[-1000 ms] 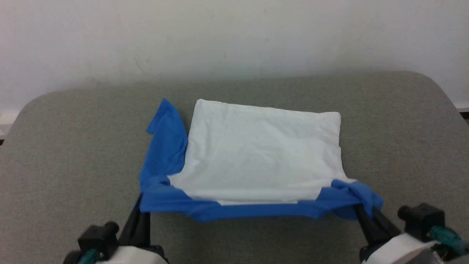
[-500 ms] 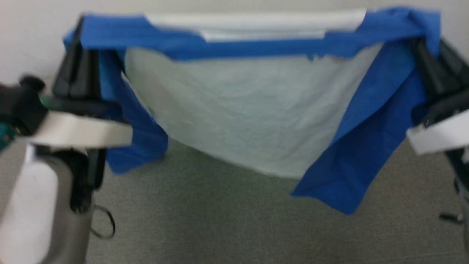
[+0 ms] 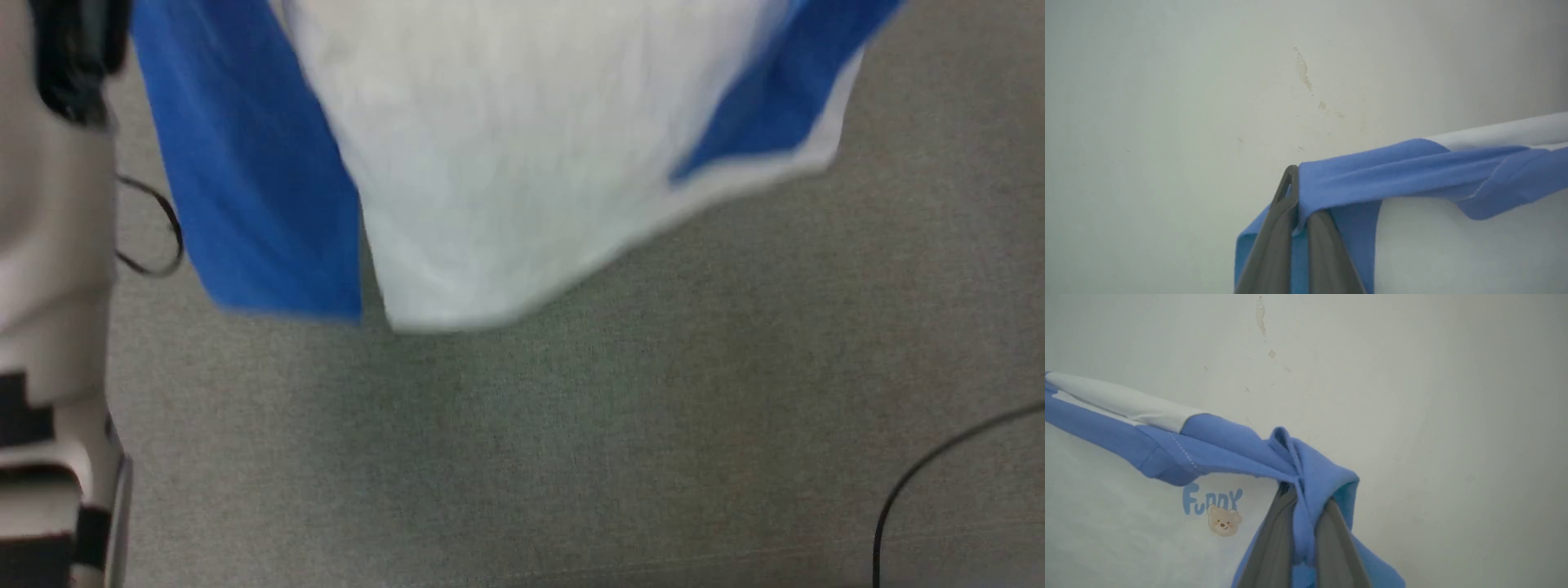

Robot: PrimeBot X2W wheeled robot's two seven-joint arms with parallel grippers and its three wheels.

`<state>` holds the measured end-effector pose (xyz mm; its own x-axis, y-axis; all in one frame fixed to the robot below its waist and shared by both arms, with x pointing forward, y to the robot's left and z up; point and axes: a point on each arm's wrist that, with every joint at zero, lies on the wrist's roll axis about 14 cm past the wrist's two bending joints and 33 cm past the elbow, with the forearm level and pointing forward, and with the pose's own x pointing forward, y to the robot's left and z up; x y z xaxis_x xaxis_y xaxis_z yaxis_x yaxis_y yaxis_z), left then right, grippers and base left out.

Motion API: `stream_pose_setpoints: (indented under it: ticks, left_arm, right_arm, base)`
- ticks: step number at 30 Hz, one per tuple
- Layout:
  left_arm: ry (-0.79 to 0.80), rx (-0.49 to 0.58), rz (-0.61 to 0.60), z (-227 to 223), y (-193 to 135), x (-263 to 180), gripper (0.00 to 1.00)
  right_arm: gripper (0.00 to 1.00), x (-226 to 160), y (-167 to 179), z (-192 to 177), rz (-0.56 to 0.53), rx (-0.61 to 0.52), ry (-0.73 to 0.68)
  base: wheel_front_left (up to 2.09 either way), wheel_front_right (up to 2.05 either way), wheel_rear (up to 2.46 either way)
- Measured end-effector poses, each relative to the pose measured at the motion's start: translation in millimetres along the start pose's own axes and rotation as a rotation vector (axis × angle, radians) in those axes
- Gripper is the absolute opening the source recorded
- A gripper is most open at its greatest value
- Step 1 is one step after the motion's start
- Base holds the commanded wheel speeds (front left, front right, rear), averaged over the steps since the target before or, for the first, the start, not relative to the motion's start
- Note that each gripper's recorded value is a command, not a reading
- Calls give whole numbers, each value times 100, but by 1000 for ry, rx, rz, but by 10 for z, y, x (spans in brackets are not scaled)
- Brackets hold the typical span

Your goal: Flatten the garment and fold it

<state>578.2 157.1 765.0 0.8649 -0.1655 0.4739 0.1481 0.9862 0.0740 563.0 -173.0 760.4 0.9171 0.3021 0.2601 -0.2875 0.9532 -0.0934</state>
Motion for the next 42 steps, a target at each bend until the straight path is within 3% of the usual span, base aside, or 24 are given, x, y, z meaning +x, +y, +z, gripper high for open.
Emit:
stream_pose_setpoints:
  ticks: [11, 14, 19, 23, 27, 35, 42]
  left_arm:
    - [-2, 28, 83, -753, 337, 652, 0]
    - [59, 13, 108, -1218, 401, 634, 0]
    - [216, -44, 160, -2117, 480, 385, 0]
    - [364, -96, 194, -2751, 461, -6, 0]
    - [439, -132, 200, -2965, 382, -309, 0]
    - [508, -171, 230, -2924, 296, -1155, 0]
    - [546, -156, 233, -2604, 185, -1941, 0]
  right_arm:
    - [0, 927, -28, -385, 10, -60, -112]
    - [0, 1068, 34, -764, 21, -42, -87]
    - [0, 1090, 195, -1712, 48, -7, 69]
    - [0, 889, 340, -2368, 64, 46, 191]
    - [0, 601, 416, -2697, 58, 104, 262]
    - [0, -216, 675, -3001, 63, 226, 366]
    - [0, -902, 865, -2813, 61, 306, 367]
  base:
    - [0, 0, 0]
    - [0, 0, 0]
    - [0, 0, 0]
    - [0, 0, 0]
    - [0, 0, 0]
    - [0, 0, 0]
    - [0, 0, 0]
